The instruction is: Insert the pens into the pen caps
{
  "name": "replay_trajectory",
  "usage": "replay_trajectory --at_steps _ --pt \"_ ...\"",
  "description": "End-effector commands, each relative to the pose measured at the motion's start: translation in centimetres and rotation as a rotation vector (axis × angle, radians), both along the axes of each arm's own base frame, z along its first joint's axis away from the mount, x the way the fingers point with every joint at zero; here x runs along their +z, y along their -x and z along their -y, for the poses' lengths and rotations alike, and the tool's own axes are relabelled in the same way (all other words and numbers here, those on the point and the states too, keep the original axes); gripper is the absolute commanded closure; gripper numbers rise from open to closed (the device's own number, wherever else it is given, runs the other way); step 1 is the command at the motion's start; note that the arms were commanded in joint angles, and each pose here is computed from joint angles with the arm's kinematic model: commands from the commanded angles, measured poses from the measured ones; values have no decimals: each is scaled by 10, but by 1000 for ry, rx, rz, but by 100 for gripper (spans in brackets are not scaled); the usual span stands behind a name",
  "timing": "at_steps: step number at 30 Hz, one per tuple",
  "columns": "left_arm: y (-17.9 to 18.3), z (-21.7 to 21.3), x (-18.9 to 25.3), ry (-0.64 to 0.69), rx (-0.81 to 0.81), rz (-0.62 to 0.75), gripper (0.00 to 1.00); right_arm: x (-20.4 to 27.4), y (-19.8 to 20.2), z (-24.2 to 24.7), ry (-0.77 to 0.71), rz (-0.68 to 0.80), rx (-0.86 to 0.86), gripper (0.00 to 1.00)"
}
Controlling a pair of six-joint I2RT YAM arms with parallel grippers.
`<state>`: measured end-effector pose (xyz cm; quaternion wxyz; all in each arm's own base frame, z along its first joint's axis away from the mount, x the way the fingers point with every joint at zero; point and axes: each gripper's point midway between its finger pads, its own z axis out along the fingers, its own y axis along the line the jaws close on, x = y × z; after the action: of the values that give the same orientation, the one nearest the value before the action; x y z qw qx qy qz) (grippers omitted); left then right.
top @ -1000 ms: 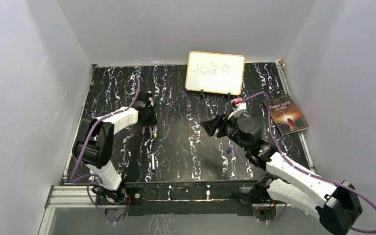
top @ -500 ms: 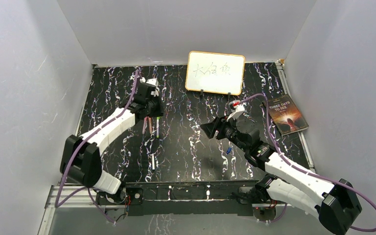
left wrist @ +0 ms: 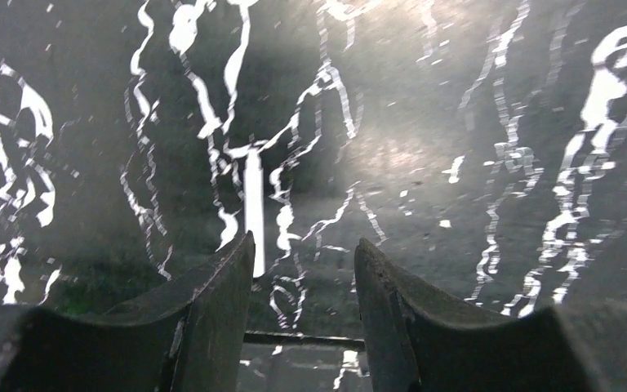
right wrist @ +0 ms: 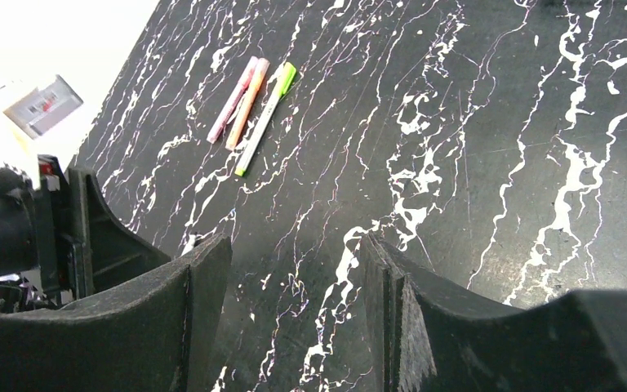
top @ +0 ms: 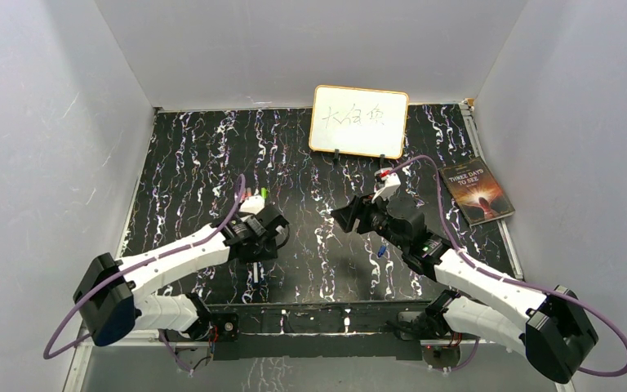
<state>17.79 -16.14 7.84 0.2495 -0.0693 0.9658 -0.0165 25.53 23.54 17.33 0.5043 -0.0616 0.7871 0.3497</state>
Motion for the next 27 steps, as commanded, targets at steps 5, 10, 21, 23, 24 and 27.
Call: replay_trajectory --at_steps 5,10,21,23,24,27 --pt "28 -30 -8 -127 67 -104 56 30 -8 -5 -58 83 0 43" --pt "38 -25 -29 -113 40 -179 59 30 -8 -3 -53 84 -1 43" --pt "35 -34 -40 -68 14 -239 63 29 -8 0 -50 85 -12 43" --pt "34 -34 -44 -61 9 -252 63 30 -8 -1 -57 84 -9 43" --pt "35 -33 -45 -60 4 -258 63 31 -8 -1 -60 84 -7 43" --pt "36 -28 -50 -50 -14 -278 63 31 -9 -1 -58 82 -7 43"
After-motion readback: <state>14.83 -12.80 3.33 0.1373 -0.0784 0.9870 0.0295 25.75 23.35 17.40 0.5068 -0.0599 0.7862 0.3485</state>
